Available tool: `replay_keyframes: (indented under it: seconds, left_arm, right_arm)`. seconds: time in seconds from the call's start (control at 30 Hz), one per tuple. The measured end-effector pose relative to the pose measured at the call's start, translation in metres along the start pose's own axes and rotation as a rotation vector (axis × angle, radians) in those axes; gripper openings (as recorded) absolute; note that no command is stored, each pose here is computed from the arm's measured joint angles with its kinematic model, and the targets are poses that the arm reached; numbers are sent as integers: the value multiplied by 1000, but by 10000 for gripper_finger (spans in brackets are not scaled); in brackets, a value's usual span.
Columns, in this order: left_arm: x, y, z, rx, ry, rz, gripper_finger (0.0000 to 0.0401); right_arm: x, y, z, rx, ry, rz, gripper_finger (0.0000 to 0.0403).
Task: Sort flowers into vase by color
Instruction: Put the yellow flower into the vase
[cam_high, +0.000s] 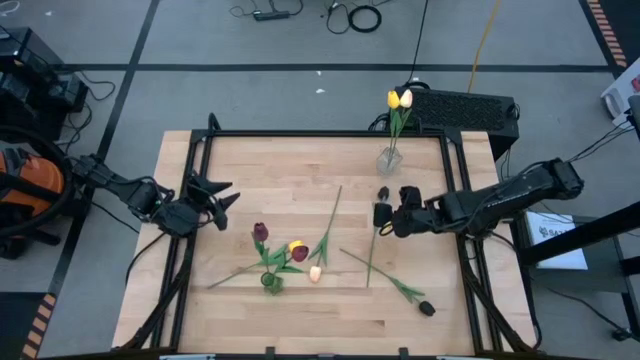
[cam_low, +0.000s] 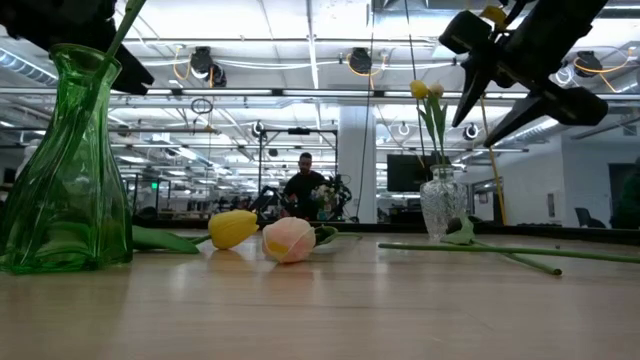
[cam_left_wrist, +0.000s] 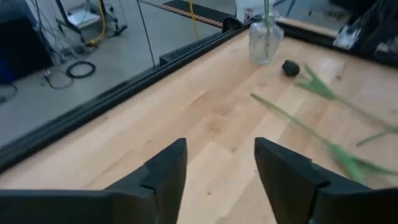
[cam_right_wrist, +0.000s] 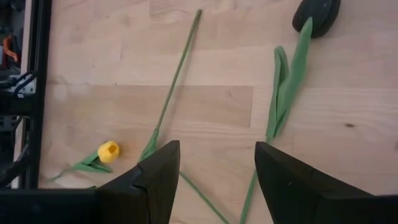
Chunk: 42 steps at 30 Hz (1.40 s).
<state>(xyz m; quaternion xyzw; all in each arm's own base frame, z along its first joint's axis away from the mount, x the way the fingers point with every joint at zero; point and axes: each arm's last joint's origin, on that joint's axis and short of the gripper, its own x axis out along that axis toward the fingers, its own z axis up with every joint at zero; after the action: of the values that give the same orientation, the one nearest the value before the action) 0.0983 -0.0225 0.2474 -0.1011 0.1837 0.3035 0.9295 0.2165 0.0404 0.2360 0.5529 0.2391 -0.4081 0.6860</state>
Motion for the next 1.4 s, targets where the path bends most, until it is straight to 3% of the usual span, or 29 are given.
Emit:
replay_keyframes:
  seconds: [0.2, 0.4, 0.67, 0.87, 1.17, 1.4]
  left_arm:
    - [0, -3, 2, -41, 18, -57, 212]
    - [-1, -13, 9, -215, 28, -199, 212]
    - [5, -27, -13, -261, 450, -341, 212]
    - [14, -50, -26, -178, 667, -444, 212]
    - [31, -82, -57, -75, 885, -408, 212]
    - [35, -100, -82, 26, 949, -383, 212]
  right_arm:
    - [0, 0, 0, -50, -14, 2, 200]
    - [0, 0, 0, -110, -8, 4, 200]
    - [0, 1, 0, -194, -7, 9, 200]
    - [0, 1, 0, -247, 16, 9, 200]
    - [-1, 1, -3, -260, 24, 12, 200]
    - [-2, 0, -4, -261, 28, 15, 200]
